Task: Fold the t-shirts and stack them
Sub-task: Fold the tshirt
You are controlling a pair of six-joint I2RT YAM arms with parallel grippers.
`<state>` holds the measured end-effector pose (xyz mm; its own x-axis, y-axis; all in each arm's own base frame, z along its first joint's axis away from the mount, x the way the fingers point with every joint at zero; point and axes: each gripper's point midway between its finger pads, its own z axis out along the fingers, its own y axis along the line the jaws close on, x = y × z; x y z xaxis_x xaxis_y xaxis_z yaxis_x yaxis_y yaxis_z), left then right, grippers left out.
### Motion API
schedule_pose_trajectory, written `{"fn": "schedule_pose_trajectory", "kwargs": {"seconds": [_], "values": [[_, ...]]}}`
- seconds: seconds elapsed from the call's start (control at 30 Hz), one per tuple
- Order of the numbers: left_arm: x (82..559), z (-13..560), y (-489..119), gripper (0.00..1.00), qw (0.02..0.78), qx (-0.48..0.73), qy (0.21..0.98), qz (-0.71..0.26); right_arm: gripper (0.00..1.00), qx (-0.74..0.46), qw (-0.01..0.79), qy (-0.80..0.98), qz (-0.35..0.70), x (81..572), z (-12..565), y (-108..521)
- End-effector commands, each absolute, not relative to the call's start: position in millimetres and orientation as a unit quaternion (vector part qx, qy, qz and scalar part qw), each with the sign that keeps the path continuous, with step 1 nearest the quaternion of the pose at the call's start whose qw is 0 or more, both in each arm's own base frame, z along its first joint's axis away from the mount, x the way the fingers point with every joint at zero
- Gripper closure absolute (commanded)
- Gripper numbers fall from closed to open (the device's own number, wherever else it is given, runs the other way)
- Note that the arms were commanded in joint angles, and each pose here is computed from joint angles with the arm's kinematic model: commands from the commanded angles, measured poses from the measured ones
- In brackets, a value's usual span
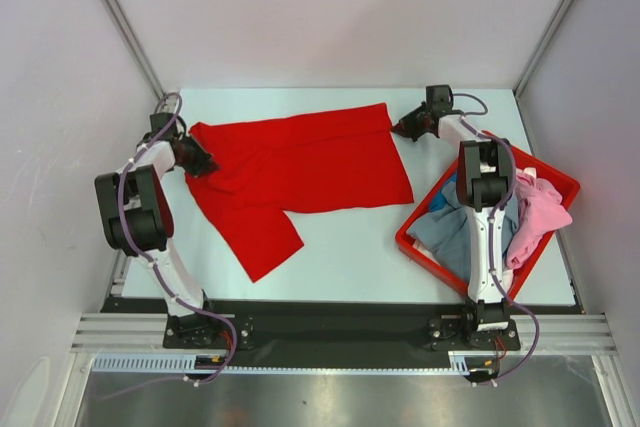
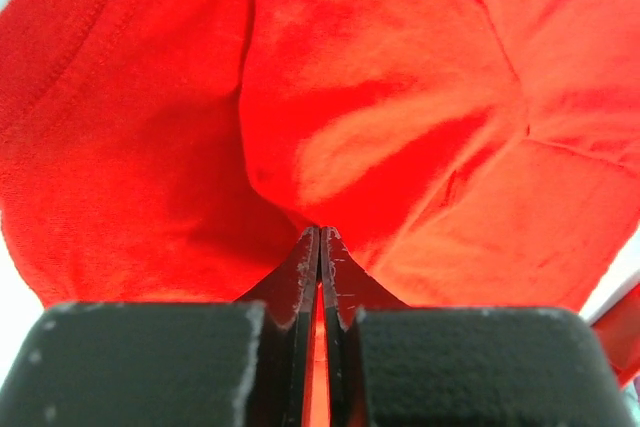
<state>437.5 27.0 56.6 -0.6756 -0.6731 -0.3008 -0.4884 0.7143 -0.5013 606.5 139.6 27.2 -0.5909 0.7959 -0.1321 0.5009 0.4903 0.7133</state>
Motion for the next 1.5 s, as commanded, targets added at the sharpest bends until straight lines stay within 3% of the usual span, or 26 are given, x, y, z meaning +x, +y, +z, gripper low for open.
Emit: {"fn": "schedule_pose_trajectory", "kwargs": {"seconds": [0.0,0.27,0.73,1.47], "values": [[461.0,112.7,21.5,0.97,0.31,-0.302,0.871,-0.233,1.0,0.375,0.255,0.828,0.331,618.0,28.1,137.4],[519.3,197.2,20.4,1.0,0.433,-0.27,0.804,-0.303,1.0,0.326,0.357,0.764,0.427,667.4,108.1,151.5],[601.5,287.3,39.8,1.0,0.594,-0.241,0.661,-0.39,1.0,0.342,0.408,0.648,0.544,721.4,171.7,175.3],[666.3,301.3,67.3,1.0,0.644,-0.239,0.594,-0.419,1.0,0.435,0.461,0.52,0.573,762.0,163.9,152.3]]}}
